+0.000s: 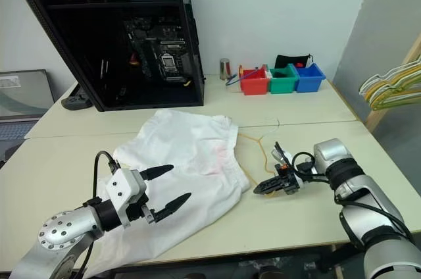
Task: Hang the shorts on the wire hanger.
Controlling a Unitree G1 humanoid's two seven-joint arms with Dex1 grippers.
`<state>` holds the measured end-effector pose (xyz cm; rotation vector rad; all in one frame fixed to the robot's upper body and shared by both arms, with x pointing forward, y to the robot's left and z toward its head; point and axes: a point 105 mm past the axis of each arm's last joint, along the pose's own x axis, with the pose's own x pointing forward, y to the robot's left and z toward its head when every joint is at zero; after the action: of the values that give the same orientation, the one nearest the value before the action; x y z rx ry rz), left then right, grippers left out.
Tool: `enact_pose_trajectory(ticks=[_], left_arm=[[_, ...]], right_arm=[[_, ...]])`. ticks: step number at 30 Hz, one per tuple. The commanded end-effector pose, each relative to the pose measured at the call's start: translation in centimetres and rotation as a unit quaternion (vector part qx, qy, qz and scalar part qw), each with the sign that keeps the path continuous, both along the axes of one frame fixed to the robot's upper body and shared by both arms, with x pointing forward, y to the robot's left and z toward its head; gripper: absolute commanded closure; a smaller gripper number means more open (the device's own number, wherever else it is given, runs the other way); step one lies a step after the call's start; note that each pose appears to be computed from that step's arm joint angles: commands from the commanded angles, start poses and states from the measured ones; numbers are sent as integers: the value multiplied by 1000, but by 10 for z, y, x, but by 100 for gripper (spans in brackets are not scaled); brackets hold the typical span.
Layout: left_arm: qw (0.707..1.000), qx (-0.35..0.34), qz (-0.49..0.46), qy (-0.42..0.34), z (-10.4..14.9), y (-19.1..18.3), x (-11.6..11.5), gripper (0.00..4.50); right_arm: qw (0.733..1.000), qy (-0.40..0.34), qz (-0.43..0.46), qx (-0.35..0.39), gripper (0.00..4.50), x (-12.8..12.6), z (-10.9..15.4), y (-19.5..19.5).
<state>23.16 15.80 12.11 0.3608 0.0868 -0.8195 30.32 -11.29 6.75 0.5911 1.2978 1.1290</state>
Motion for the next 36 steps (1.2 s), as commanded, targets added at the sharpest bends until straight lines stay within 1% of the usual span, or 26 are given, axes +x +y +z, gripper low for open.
enact_pose_trajectory(ticks=[1, 2, 3, 4, 6, 8, 10, 12, 14, 16, 18, 20, 22, 24, 25, 26, 27, 30, 32, 35, 36], left_arm=[[1000, -1, -5, -22, 9, -3, 1, 2], [1000, -1, -5, -22, 9, -3, 0, 2], [1000, 0, -11, -17, 10, -4, -1, 2], [1000, -2, -19, -9, 13, -4, 0, 2], [999, -1, -37, 5, 19, -3, 2, 2], [998, 2, -65, 24, 33, -2, 8, 2], [995, 5, -93, 39, 52, 1, 17, 2], [993, 4, -108, 37, 78, 5, 29, 2], [994, -2, -109, 20, 103, 10, 43, 2], [994, -7, -104, -10, 134, 16, 59, 2], [994, -9, -94, -48, 165, 25, 76, 2], [994, -5, -80, -72, 184, 33, 89, 2], [992, 37, -71, -101, 200, 45, 102, 2], [985, 102, -75, -120, 207, 54, 115, 2], [981, 128, -80, -124, 208, 55, 120, 2], [978, 145, -82, -128, 209, 57, 126, 2], [976, 155, -83, -130, 211, 57, 130, 2], [970, 182, -80, -141, 214, 62, 143, 2], [964, 212, -90, -133, 208, 60, 150, 2], [957, 238, -110, -123, 198, 56, 156, 2], [953, 250, -113, -125, 193, 53, 160, 2]], right_arm=[[994, -113, -10, 6, 450, 31, 27, 1], [988, -152, -13, 1, 450, 41, 34, 1], [977, -210, -21, -16, 450, 55, 44, 0], [962, -270, -26, -23, 450, 67, 60, 1], [938, -343, -37, -42, 450, 83, 80, 5], [906, -415, -45, -63, 450, 94, 96, 9], [879, -467, -54, -77, 450, 99, 107, 16], [846, -521, -44, -101, 450, 100, 110, 23], [825, -552, -37, -115, 450, 98, 109, 30], [795, -589, -27, -143, 450, 99, 106, 31], [758, -629, -16, -173, 450, 100, 103, 30], [737, -650, -8, -187, 450, 100, 100, 29], [706, -678, 6, -206, 450, 99, 98, 27], [677, -702, 8, -221, 450, 99, 96, 26], [668, -710, 5, -224, 450, 99, 95, 25], [649, -724, 13, -234, 450, 99, 94, 25], [635, -734, 20, -240, 450, 99, 93, 25], [609, -752, 27, -251, 450, 100, 90, 24], [594, -762, 30, -256, 450, 100, 90, 24], [579, -772, 30, -260, 450, 101, 91, 24], [562, -783, 37, -263, 450, 101, 93, 25]])
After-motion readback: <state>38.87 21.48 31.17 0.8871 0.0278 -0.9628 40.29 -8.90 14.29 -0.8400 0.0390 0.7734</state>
